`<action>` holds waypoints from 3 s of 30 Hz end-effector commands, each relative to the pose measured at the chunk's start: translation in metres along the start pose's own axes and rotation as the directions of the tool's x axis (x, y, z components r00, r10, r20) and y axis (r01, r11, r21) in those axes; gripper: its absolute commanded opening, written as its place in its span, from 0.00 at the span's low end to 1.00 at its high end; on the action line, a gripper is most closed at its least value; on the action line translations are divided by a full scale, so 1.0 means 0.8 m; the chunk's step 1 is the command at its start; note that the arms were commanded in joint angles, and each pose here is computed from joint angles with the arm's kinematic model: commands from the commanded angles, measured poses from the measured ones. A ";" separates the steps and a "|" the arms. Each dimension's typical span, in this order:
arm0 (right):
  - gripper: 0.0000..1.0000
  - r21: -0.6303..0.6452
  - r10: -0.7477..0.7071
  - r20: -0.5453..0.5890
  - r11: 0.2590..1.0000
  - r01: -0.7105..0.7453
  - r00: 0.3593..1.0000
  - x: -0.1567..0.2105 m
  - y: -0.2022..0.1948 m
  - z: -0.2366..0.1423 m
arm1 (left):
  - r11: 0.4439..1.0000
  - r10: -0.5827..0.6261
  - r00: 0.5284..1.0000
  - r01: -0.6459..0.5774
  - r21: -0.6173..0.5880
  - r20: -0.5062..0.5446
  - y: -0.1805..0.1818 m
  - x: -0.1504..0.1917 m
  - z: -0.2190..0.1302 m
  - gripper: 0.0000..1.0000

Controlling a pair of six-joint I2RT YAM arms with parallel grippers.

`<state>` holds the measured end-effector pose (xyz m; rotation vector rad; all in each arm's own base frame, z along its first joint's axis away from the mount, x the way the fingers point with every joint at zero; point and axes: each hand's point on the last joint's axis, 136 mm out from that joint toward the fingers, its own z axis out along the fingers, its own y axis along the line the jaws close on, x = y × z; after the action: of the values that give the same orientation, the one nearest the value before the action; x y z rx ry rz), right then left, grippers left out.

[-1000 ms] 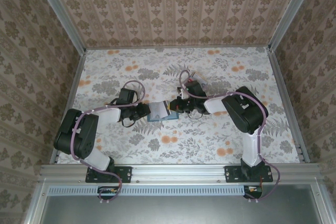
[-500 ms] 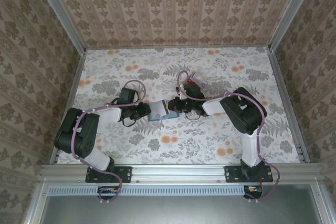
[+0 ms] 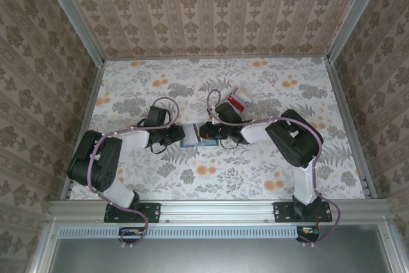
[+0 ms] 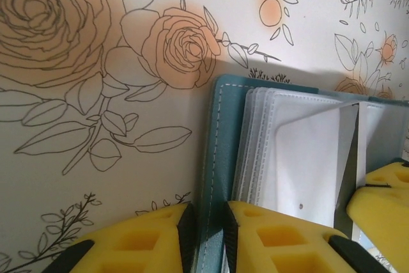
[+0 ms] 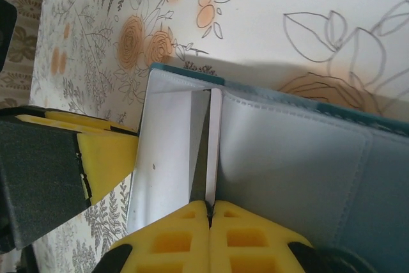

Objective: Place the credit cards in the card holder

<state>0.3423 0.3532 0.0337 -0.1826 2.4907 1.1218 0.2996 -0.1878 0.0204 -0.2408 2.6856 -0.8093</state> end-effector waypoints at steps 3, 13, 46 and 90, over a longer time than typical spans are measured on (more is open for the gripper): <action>0.07 0.054 -0.096 -0.090 0.993 0.102 0.991 0.029 0.016 0.008 | 1.000 0.020 0.998 -0.019 0.006 -0.060 -0.007 0.021 0.023 0.26; 0.18 0.036 -0.113 -0.111 0.992 0.118 0.987 0.035 0.027 -0.001 | 1.000 0.018 0.998 -0.019 -0.003 -0.064 -0.005 0.022 0.021 0.26; 0.03 -0.078 0.234 -0.043 0.969 -0.237 0.971 0.022 -0.016 -0.029 | 1.000 0.004 0.998 -0.005 -0.017 -0.064 0.005 0.030 0.021 0.25; 0.01 -0.005 0.193 0.092 0.981 -0.193 0.977 0.003 -0.008 -0.005 | 1.000 0.021 0.996 -0.021 0.008 -0.087 -0.015 0.034 0.039 0.25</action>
<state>0.3424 0.3408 0.0379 0.1664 2.4402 1.2449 0.3075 -0.2034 0.0205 -0.2085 2.6573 -0.8074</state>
